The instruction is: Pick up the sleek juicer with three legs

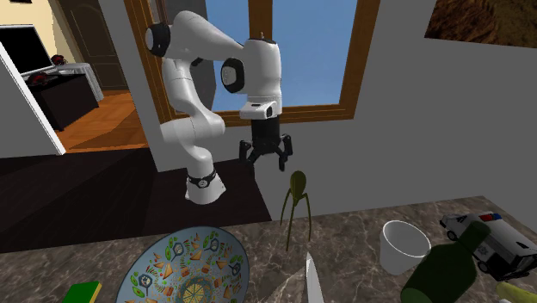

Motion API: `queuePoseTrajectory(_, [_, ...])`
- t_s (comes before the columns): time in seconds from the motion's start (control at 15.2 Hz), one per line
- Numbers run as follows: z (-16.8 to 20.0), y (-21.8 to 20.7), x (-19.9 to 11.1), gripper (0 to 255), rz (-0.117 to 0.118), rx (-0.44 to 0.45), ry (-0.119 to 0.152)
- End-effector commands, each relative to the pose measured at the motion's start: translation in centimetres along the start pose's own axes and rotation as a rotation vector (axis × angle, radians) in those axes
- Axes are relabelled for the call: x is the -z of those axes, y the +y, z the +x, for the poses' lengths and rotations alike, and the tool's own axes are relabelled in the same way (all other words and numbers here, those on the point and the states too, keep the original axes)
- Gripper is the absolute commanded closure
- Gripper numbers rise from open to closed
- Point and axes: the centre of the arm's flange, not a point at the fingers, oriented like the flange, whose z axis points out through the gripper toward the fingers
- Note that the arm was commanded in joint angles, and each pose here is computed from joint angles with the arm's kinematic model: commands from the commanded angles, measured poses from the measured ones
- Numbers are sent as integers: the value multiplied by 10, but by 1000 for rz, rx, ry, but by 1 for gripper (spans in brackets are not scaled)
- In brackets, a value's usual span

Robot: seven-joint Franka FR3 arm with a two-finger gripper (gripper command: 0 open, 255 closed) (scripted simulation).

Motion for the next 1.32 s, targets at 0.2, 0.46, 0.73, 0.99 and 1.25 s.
queuePoseTrajectory(0.2, [-3,-52,-32,0,29,58,29])
queuePoseTrajectory(0.46, [-7,-73,-54,0,40,80,40])
queuePoseTrajectory(0.73, [-12,-75,-75,0,40,80,40])
queuePoseTrajectory(0.99, [-14,-76,-83,0,40,80,40])
queuePoseTrajectory(1.25, [-14,-76,-83,255,40,80,40])
